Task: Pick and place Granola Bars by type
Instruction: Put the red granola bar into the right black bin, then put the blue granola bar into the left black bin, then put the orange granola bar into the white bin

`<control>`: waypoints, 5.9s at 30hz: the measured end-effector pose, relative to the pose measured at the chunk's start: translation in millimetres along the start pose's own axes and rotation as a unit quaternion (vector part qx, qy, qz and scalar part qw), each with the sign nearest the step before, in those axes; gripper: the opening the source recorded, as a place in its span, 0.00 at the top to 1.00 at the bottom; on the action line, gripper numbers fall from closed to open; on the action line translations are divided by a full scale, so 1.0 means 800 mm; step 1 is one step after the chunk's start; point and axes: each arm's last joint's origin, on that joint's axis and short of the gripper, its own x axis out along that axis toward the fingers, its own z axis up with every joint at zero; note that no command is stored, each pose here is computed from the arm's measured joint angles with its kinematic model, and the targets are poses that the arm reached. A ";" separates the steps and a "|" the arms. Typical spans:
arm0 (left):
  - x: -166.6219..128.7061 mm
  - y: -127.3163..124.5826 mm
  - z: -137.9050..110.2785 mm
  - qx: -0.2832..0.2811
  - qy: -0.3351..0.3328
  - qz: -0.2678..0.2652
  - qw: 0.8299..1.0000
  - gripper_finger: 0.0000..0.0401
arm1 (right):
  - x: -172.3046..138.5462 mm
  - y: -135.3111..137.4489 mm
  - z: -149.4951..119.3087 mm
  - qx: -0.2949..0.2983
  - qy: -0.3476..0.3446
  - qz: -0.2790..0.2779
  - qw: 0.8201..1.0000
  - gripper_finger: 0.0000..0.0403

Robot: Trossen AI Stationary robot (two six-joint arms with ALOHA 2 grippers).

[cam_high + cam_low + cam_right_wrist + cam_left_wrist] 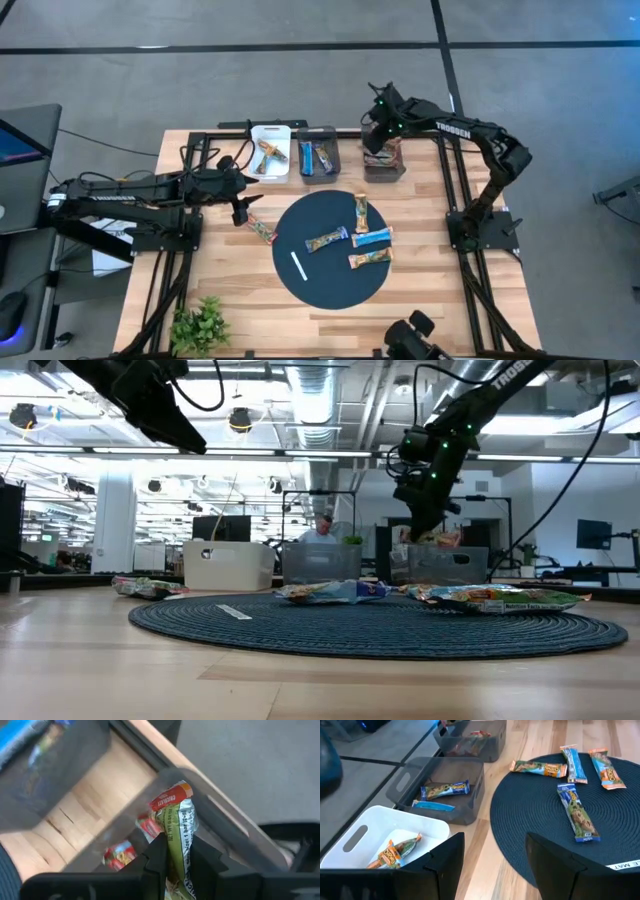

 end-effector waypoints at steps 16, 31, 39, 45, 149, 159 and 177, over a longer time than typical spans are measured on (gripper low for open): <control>0.000 0.000 0.000 -0.006 0.001 -0.001 1.000 0.49 | 0.001 0.015 0.001 -0.062 -0.009 0.009 0.998 0.63; 0.104 -0.044 -0.003 0.029 0.044 -0.088 0.995 0.49 | -0.100 0.058 -0.009 -0.123 -0.141 0.024 0.982 0.57; 0.167 -0.099 -0.017 0.090 -0.001 -0.149 0.985 0.49 | -0.136 0.106 -0.066 -0.233 -0.246 0.077 0.938 0.58; 0.192 -0.117 -0.029 0.114 -0.020 -0.158 0.981 0.49 | -0.131 0.116 -0.119 -0.262 -0.289 0.108 0.914 0.57; 0.276 0.098 0.061 0.016 0.099 0.129 0.986 0.58 | -0.089 0.158 -0.190 -0.353 -0.316 0.181 0.862 0.67; 0.277 0.063 0.067 0.081 0.094 0.078 0.989 0.44 | -0.065 0.164 -0.191 -0.366 -0.275 0.181 0.871 0.67; 0.319 -0.091 0.064 0.295 -0.038 -0.191 0.935 0.44 | -0.084 0.136 -0.198 -0.259 -0.247 -0.031 0.933 0.67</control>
